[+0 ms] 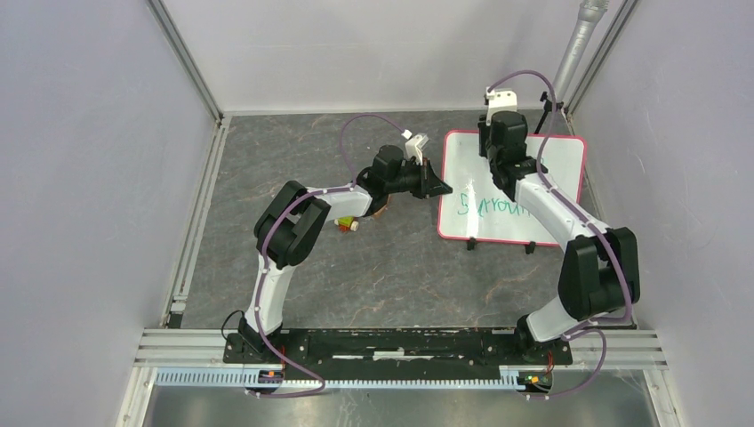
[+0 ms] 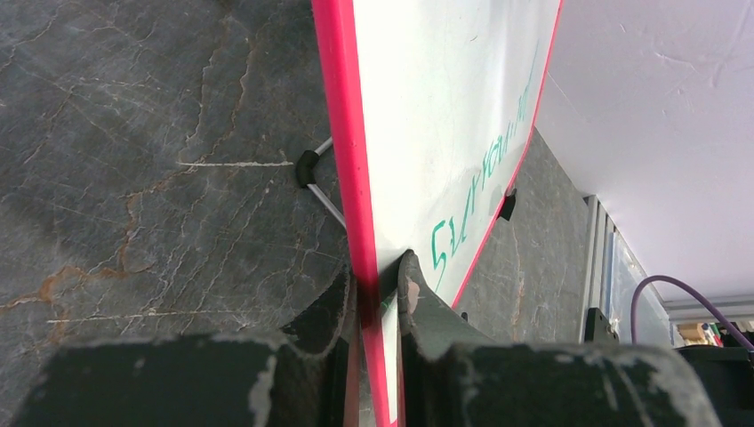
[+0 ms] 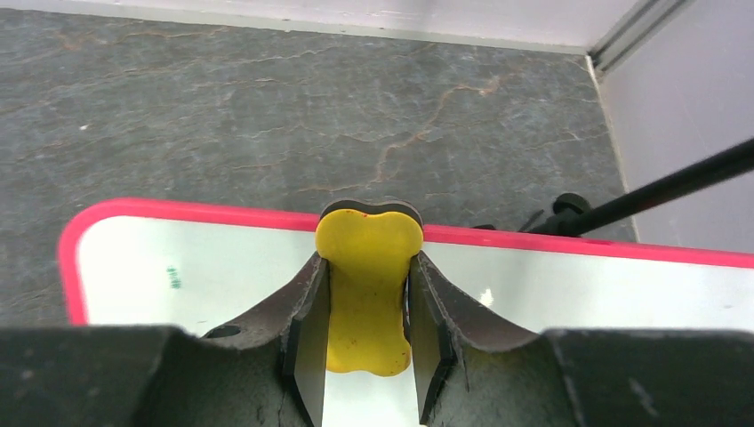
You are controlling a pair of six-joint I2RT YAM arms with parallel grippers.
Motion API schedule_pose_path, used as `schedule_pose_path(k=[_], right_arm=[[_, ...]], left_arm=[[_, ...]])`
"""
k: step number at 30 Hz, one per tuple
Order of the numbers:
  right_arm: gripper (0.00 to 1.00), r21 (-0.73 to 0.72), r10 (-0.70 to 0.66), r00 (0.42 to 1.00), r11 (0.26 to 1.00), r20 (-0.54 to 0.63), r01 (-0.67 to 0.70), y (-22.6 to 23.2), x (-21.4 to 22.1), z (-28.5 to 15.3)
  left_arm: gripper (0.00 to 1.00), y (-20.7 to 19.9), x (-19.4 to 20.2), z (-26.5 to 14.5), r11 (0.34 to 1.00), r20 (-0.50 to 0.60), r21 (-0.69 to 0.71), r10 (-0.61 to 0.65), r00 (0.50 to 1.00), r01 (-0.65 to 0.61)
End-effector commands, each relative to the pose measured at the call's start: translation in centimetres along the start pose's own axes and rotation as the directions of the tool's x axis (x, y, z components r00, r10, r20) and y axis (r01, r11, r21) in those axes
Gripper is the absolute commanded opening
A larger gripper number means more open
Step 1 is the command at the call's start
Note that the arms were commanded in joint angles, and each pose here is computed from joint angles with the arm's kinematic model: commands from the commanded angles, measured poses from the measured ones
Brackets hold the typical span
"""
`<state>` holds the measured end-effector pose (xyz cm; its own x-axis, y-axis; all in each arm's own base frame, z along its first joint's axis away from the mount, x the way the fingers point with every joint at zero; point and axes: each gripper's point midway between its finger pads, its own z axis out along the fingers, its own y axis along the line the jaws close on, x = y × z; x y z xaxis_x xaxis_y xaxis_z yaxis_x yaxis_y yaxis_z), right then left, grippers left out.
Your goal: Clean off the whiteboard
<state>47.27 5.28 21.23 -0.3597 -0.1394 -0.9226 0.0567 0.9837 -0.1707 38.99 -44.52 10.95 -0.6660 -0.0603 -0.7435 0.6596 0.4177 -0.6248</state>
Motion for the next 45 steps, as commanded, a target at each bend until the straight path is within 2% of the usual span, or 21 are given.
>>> schedule_pose_path(k=[1, 6, 10, 15, 22, 28, 35, 39, 45], right_arm=[[0.33, -0.114, -0.012, 1.0, 0.993, 0.002, 0.012, 4.8, -0.3, -0.8], [0.34, -0.214, -0.045, 0.999, 0.976, -0.027, 0.038, 9.7, 0.2, -0.9], [0.33, -0.254, -0.04, 0.999, 0.967, -0.024, 0.033, 11.0, 0.1, -0.9], [0.34, -0.192, -0.027, 0.998, 0.981, -0.052, 0.017, 8.1, 0.7, -0.3], [0.34, -0.064, 0.024, 0.992, 0.997, -0.127, -0.032, 1.5, 3.7, 0.0], [0.33, 0.071, 0.074, 0.99, 0.995, -0.122, -0.066, -3.1, 5.0, -1.4], [0.34, 0.129, 0.118, 0.99, 0.986, -0.075, -0.108, -5.2, 5.6, -2.3], [0.34, 0.054, 0.093, 0.994, 0.994, -0.06, -0.09, -3.5, 4.5, -1.9], [0.34, -0.077, -0.002, 0.997, 0.997, -0.072, -0.003, 3.6, 2.1, -0.9]], left_arm=[[0.02, 7.7, 3.3, -1.0, 0.954, -0.058, -0.287, 0.071, 0.996, -0.085], [0.02, 7.7, 3.3, -1.0, 0.953, -0.058, -0.292, 0.071, 0.996, -0.085], [0.02, 7.7, 3.3, -1.0, 0.952, -0.059, -0.294, 0.072, 0.996, -0.086], [0.02, 7.7, 3.2, -1.0, 0.952, -0.058, -0.295, 0.073, 0.996, -0.086], [0.02, 7.7, 3.3, -1.0, 0.952, -0.06, -0.293, 0.073, 0.995, -0.088], [0.02, 7.6, 3.4, -1.0, 0.953, -0.064, -0.29, 0.074, 0.995, -0.089], [0.02, 7.6, 3.4, -1.0, 0.953, -0.063, -0.29, 0.076, 0.995, -0.091], [0.02, 7.7, 3.3, -0.9, 0.952, -0.062, -0.292, 0.077, 0.995, -0.091], [0.02, 7.6, 3.3, -0.9, 0.951, -0.061, -0.294, 0.079, 0.995, -0.094]])
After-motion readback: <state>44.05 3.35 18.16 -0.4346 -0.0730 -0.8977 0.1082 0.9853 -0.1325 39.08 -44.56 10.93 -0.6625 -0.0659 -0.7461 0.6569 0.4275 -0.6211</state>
